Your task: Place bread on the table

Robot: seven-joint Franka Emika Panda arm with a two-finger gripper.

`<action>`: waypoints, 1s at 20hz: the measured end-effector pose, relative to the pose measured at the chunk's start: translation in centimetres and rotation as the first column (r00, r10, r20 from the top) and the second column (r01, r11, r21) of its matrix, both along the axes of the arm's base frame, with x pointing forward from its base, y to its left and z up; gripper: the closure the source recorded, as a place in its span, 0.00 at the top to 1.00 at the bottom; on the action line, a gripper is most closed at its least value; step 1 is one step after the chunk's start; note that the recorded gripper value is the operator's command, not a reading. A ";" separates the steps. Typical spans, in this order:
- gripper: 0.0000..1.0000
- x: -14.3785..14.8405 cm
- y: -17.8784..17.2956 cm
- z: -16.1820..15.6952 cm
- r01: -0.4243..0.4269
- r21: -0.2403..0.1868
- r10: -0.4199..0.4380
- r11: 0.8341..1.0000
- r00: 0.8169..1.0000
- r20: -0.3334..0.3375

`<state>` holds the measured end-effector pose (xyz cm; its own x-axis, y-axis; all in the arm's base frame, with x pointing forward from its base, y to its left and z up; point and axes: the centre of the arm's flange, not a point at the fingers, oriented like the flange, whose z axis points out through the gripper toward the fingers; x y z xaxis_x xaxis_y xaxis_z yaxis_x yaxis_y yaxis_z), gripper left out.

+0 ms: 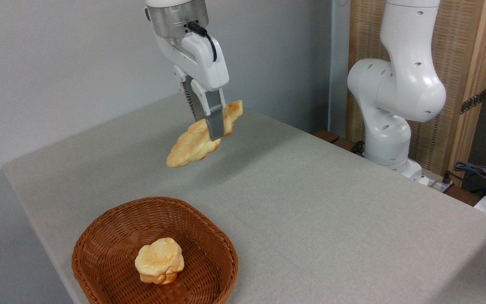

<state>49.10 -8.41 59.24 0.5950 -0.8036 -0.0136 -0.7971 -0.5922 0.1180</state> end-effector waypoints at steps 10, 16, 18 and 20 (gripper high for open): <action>1.00 -0.3 -0.3 -0.3 -0.003 0.008 0.004 1.000 1.000 -0.021; 1.00 -0.1 -0.1 0.2 -0.016 -0.021 0.016 1.000 1.000 -0.010; 1.00 0.2 0.0 1.1 -0.045 -0.042 0.046 0.998 0.999 0.023; 1.00 0.5 0.0 1.6 -0.063 -0.045 0.065 0.997 0.997 0.038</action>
